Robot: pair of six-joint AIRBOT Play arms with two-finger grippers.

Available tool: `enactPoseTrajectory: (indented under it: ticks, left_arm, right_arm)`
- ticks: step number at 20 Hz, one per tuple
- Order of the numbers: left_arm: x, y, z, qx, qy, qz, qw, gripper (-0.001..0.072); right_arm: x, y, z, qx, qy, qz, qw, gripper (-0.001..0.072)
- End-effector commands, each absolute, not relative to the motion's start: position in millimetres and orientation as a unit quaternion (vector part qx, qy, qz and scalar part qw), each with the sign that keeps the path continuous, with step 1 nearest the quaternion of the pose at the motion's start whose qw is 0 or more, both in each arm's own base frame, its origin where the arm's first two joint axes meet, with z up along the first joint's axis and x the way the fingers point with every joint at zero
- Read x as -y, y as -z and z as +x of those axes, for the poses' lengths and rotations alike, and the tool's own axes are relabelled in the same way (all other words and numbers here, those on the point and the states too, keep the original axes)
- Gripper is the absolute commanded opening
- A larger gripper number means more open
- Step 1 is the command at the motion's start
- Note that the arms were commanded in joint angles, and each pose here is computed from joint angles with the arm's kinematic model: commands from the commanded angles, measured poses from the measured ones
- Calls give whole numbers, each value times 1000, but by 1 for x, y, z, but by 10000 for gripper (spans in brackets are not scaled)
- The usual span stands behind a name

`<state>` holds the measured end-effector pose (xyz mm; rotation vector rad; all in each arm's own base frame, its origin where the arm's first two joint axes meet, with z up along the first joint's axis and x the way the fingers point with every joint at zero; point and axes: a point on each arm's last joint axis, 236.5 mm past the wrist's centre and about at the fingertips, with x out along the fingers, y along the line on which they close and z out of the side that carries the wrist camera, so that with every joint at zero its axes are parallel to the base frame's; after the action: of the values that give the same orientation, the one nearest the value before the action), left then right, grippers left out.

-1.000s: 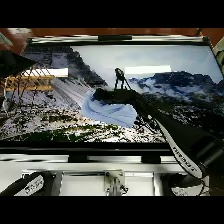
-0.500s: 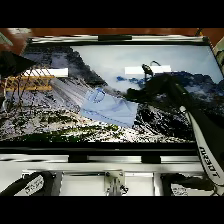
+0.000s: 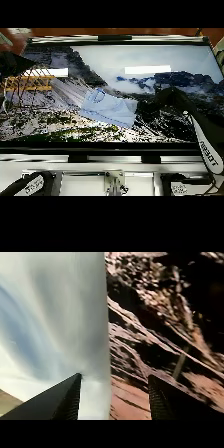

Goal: Fold the shirts.

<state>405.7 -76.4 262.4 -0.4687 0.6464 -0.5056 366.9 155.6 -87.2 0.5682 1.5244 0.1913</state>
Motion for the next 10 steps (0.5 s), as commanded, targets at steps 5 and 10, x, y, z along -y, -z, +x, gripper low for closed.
enactPoseTrajectory:
  ticks: [5,10]
  left_arm:
    - [75,-264,408,-307,241,-227,892,36]
    - [74,-264,408,-305,240,-227,893,36]
  right_arm:
    - [-205,92,393,-641,-127,363,664,479]
    - [-226,39,426,-577,-243,333,705,68]
